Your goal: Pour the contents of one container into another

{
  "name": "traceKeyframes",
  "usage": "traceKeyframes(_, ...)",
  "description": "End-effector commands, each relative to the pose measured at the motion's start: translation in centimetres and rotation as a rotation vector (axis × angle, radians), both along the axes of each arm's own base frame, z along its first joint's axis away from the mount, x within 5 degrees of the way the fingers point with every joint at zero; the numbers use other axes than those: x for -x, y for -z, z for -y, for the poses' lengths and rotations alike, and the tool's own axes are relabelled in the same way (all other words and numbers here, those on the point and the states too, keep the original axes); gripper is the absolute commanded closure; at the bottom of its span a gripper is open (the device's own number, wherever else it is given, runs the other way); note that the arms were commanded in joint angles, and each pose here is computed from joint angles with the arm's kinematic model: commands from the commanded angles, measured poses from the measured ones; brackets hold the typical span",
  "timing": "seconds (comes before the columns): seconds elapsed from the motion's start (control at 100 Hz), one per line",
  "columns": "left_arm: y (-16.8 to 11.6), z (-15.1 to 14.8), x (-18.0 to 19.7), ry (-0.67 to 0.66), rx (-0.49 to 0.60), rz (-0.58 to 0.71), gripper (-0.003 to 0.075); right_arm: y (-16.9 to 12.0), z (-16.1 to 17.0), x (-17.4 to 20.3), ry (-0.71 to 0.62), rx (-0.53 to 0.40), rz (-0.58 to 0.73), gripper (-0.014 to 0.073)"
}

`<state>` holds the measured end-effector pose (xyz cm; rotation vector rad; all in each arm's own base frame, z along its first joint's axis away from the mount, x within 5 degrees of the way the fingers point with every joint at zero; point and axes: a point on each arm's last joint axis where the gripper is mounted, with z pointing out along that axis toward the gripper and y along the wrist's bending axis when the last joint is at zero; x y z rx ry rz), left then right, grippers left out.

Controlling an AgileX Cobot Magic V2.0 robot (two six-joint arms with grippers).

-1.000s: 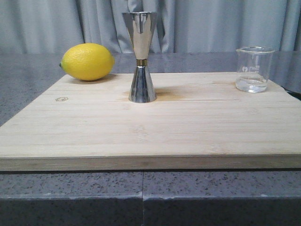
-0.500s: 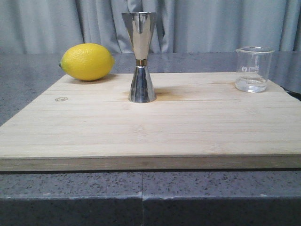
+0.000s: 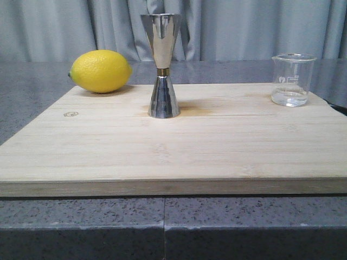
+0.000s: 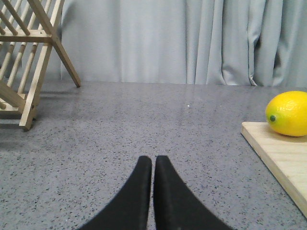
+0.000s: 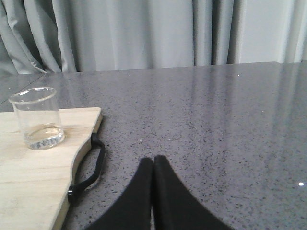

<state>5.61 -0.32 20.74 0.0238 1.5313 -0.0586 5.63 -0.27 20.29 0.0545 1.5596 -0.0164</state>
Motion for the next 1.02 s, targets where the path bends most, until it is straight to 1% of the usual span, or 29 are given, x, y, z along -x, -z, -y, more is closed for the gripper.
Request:
traceKeyframes(0.0,0.05,-0.07,0.10,-0.005,0.008,0.075,0.0739,-0.53,-0.02,0.17,0.001,0.013,0.090,0.0667)
traceKeyframes(0.26,0.05,-0.07,0.10,-0.005,0.008,0.075,0.0739,-0.53,-0.02,0.17,0.001,0.021,0.089,0.0667)
traceKeyframes(0.41,0.05,-0.07,0.10,-0.005,0.008,0.075,0.0739,-0.66,-0.02,0.18,0.005,0.079,0.101,0.0667)
traceKeyframes(0.51,0.05,-0.07,0.10,-0.005,0.008,0.075,0.0739,-0.95,-0.01,0.22,0.006,0.063,0.134,0.0667)
traceKeyframes(1.01,0.05,-0.07,0.10,-0.005,0.008,0.075,0.0739,-0.91,-0.01,0.21,0.006,0.063,0.129,0.0667)
